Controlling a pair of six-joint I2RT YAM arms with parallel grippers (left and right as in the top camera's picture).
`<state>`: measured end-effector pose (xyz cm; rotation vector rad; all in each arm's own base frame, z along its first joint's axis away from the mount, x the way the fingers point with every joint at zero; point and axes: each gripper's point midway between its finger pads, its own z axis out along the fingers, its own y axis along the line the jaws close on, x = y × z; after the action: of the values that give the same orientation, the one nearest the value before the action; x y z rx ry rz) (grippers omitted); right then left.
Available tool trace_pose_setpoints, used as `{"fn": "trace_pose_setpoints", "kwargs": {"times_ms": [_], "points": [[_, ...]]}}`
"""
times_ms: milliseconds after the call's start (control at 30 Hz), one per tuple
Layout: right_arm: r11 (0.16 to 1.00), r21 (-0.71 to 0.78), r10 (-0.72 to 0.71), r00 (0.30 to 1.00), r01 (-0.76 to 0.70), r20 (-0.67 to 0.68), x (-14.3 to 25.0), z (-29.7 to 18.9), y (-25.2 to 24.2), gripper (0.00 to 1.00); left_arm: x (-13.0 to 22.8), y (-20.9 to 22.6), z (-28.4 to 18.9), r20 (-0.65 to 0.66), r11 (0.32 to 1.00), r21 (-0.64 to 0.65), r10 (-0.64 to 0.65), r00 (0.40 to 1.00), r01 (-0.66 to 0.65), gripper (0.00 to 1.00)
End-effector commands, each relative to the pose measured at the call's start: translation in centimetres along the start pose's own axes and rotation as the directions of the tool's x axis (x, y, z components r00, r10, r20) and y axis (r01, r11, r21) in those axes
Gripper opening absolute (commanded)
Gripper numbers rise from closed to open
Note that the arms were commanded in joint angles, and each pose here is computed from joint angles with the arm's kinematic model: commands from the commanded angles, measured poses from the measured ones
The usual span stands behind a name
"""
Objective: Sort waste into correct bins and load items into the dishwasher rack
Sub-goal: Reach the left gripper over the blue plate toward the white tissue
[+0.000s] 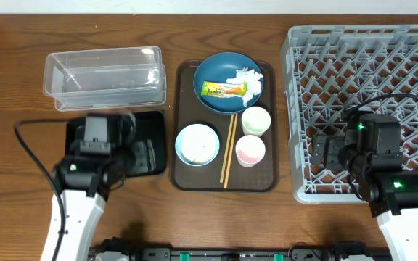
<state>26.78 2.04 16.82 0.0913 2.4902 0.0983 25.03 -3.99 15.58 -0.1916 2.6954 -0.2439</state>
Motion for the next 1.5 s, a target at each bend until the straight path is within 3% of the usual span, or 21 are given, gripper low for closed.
{"fn": "trace_pose_setpoints", "kwargs": {"times_ms": [0,367,567,700,967,1233,1467], "points": [[1.000,-0.003,-0.007,0.999,0.008,0.033,-1.1,-0.6,0.0,0.99,-3.9,-1.7,-1.0,0.058,0.999,0.031,0.028,0.998,-0.030,0.70],[1.000,-0.003,-0.007,0.999,0.008,0.034,-1.1,-0.5,0.0,0.99,-13.4,-10.6,2.8,0.252,0.969,0.147,0.157,0.955,-0.199,0.70],[1.000,-0.003,-0.007,0.999,0.008,0.034,-1.1,-0.5,0.0,0.99,-15.1,-17.9,6.3,0.372,0.917,0.233,0.224,0.901,-0.324,0.70],[1.000,-0.003,-0.007,0.999,0.007,0.032,-1.1,-0.5,0.0,0.99,-15.2,-21.9,8.1,0.413,0.892,0.300,0.197,0.889,-0.337,0.70],[1.000,-0.003,-0.007,0.999,0.008,0.031,-1.0,-0.5,0.0,0.99,-14.9,-27.0,11.2,0.370,0.836,0.448,0.149,0.917,-0.317,0.70],[1.000,-0.003,-0.007,1.000,0.008,0.029,-1.0,-0.5,0.0,0.99,-16.0,-27.9,12.6,0.233,0.868,0.391,0.228,0.945,-0.305,0.70],[1.000,-0.002,-0.007,1.000,0.008,0.028,-1.0,-0.5,0.0,0.99,-16.0,-28.2,14.9,0.209,0.887,0.350,0.239,0.948,-0.301,0.70]]}}
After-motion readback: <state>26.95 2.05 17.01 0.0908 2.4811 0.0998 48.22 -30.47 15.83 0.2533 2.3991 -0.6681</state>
